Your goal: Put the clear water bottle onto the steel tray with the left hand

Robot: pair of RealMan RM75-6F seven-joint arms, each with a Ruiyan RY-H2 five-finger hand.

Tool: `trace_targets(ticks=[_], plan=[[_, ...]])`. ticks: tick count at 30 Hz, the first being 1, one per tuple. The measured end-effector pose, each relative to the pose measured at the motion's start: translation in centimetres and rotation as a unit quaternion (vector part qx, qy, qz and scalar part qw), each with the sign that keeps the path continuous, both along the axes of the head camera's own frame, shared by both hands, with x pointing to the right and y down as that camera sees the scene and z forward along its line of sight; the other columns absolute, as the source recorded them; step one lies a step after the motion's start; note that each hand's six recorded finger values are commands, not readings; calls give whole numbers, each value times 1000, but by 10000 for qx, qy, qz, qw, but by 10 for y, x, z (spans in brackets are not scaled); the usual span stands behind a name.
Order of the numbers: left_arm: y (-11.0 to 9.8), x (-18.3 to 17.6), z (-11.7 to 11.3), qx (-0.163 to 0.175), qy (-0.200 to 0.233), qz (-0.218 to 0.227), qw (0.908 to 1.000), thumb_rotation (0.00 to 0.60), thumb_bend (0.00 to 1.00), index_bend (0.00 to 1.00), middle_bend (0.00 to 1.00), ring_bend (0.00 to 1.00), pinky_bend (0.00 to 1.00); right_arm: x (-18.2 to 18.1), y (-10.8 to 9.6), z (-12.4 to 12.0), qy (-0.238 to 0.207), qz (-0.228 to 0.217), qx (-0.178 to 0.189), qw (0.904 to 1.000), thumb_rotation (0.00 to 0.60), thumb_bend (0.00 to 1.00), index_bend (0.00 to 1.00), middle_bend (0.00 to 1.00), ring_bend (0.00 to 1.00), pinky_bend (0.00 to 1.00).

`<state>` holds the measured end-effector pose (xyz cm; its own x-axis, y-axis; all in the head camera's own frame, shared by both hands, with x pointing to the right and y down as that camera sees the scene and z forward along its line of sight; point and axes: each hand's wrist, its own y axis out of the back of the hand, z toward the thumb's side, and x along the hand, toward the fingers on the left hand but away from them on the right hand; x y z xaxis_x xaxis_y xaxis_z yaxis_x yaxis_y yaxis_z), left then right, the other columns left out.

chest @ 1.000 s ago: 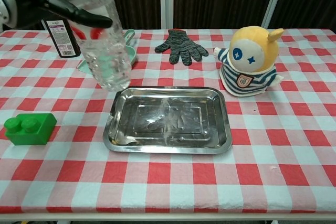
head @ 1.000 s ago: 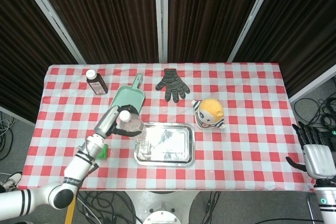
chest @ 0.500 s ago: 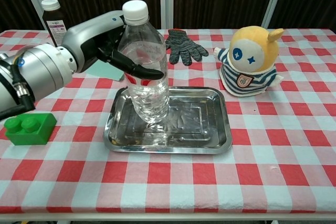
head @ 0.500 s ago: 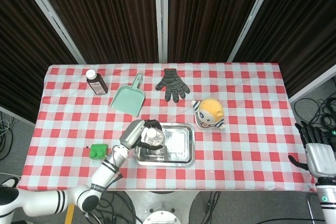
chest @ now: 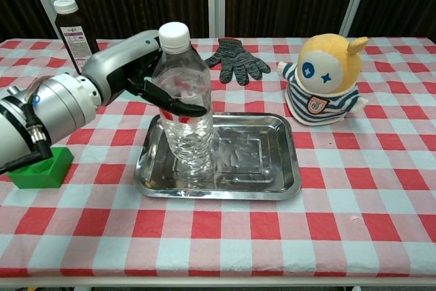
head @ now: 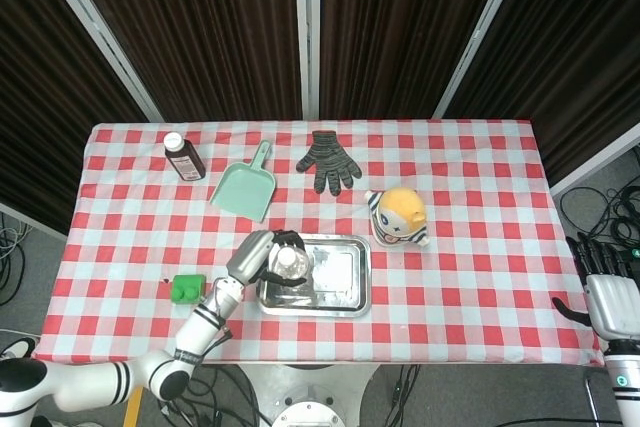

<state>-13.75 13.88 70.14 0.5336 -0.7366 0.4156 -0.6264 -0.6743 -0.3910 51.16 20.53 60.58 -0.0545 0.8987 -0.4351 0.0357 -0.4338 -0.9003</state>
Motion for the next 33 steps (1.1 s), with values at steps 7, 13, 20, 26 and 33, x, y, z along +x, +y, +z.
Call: trace_targets(ticks=[7, 13, 20, 26, 33], plan=[[0, -5, 1, -75, 96, -20, 9999, 600, 60, 356, 493, 368, 415, -3, -3, 1, -15, -5, 17, 10000, 600, 121, 0, 0, 0, 0], [-5, -6, -5, -6, 246, -105, 9996, 600, 0, 271, 416, 287, 343, -4, -5, 1, -40, 27, 15, 10000, 600, 121, 0, 0, 0, 0], [-18, -6, -27, 193, 461, -246, 9984, 600, 0, 263, 410, 287, 332, -5, -6, 0, -54, 34, 5, 10000, 600, 121, 0, 0, 0, 0], [-43, -10, -67, 453, 670, -392, 9959, 600, 0, 257, 402, 275, 305, -5, -6, -2, -67, 21, 41, 10000, 600, 122, 0, 0, 0, 0], [-88, -40, -127, 843, 542, -789, 9918, 600, 0, 257, 402, 275, 303, -8, -5, -4, -98, -26, 70, 9999, 600, 121, 0, 0, 0, 0]])
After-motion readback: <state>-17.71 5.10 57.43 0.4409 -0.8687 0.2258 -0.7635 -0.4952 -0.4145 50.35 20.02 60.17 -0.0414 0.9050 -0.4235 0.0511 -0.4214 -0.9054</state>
